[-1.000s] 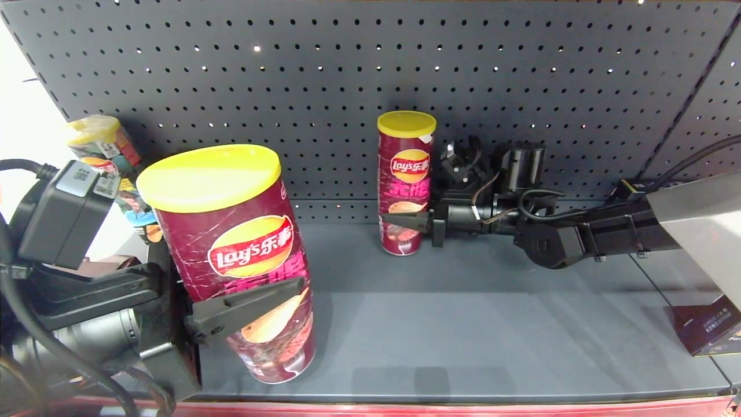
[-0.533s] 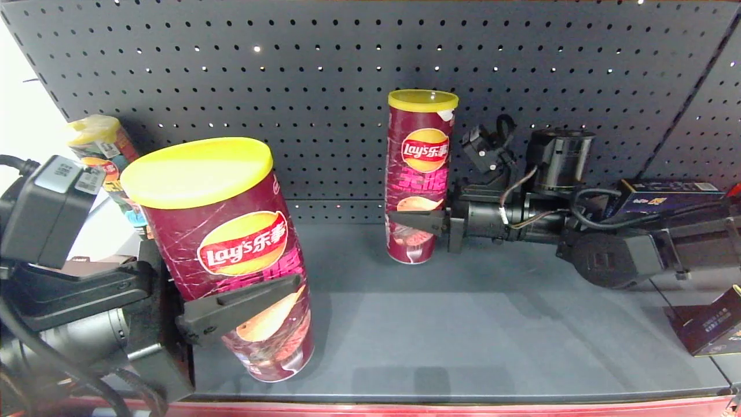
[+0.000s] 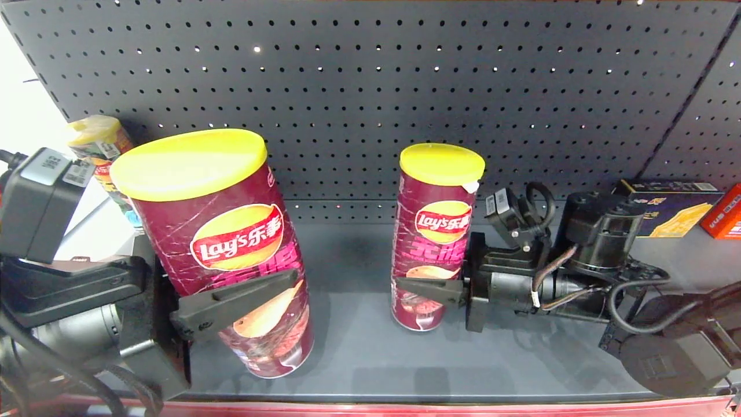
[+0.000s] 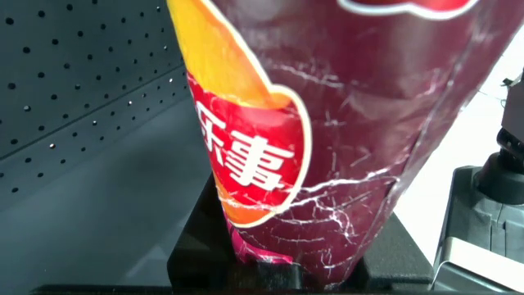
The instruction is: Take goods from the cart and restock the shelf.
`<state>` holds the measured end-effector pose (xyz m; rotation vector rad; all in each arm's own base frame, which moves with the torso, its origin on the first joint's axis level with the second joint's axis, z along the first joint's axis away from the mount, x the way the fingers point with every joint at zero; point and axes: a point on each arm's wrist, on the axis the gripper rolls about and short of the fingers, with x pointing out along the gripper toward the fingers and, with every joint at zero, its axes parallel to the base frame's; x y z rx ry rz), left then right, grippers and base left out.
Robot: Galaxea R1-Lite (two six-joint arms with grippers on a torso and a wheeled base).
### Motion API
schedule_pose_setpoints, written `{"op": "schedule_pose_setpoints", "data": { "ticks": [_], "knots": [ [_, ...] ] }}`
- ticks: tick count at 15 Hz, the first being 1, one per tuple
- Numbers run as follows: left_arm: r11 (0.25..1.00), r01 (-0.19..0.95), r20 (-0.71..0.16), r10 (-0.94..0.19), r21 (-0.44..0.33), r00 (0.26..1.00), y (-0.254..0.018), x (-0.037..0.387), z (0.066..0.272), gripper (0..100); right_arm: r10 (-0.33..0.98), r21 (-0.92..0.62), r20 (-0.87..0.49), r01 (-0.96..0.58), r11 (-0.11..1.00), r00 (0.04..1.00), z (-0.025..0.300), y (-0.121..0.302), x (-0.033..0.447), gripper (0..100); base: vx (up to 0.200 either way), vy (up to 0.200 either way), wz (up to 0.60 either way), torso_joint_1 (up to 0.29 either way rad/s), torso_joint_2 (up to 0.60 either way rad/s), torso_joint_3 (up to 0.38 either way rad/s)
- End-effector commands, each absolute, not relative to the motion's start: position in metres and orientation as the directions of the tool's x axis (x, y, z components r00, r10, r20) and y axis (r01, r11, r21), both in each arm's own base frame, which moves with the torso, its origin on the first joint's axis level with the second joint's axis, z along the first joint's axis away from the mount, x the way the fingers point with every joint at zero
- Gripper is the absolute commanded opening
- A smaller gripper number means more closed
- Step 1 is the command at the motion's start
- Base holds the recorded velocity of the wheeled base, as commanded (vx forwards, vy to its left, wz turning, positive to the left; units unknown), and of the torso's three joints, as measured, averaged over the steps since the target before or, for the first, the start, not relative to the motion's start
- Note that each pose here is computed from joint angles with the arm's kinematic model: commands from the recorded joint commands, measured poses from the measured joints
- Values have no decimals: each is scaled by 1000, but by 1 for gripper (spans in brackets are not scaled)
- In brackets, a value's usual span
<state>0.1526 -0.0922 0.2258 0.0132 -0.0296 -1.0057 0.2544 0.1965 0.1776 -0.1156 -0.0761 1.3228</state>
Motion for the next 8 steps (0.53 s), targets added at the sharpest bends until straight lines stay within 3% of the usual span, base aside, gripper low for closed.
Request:
{"op": "schedule_pose_setpoints", "data": {
  "ticks": [1, 8],
  "knots": [
    [535, 844, 20, -845, 25, 535, -92, 153, 226, 0, 970, -108, -36, -965, 237, 242, 168, 194, 250, 0, 0, 0, 0, 0, 0, 0],
    [538, 843, 13, -843, 21, 537, -92, 152, 224, 0, 968, -113, -64, -966, 234, 242, 153, 185, 260, 0, 0, 0, 0, 0, 0, 0]
  ]
}}
